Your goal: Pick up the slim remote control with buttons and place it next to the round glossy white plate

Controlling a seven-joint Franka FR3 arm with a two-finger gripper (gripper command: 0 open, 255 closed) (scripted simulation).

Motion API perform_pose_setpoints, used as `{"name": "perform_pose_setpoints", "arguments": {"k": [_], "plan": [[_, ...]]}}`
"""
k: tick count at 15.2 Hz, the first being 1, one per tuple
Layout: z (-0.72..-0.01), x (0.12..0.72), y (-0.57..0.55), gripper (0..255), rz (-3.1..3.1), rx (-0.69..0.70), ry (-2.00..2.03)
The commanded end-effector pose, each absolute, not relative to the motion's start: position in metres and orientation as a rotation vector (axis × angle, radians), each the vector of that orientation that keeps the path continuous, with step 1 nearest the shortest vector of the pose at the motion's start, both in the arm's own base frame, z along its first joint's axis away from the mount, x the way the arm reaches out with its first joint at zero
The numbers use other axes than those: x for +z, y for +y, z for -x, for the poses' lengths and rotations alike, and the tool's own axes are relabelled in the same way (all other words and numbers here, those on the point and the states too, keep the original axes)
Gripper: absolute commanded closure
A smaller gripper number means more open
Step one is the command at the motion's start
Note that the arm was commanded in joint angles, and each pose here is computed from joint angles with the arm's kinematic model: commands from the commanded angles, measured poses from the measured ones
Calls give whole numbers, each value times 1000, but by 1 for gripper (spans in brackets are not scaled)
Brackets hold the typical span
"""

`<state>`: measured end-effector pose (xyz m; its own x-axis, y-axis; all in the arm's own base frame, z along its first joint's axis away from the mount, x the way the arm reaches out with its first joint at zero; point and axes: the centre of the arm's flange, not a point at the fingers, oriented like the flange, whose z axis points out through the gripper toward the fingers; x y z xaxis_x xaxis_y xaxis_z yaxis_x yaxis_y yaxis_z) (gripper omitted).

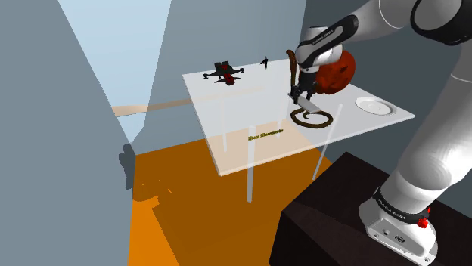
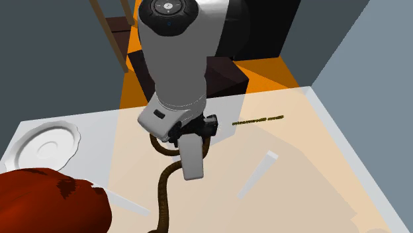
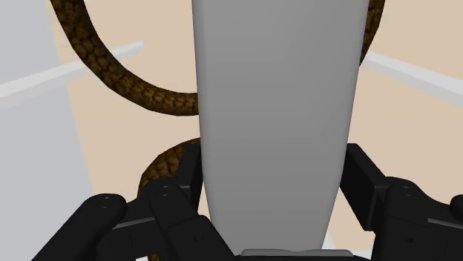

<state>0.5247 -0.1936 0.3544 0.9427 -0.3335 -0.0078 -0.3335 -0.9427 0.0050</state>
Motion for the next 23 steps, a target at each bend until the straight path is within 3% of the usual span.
{"name": "perform_pose_setpoints", "arguments": {"k": [1,23], "plan": [[-505,356,-212,255,-3094,-13,-529],[-288,357,-415,255,-3094,-13,-529]]}}
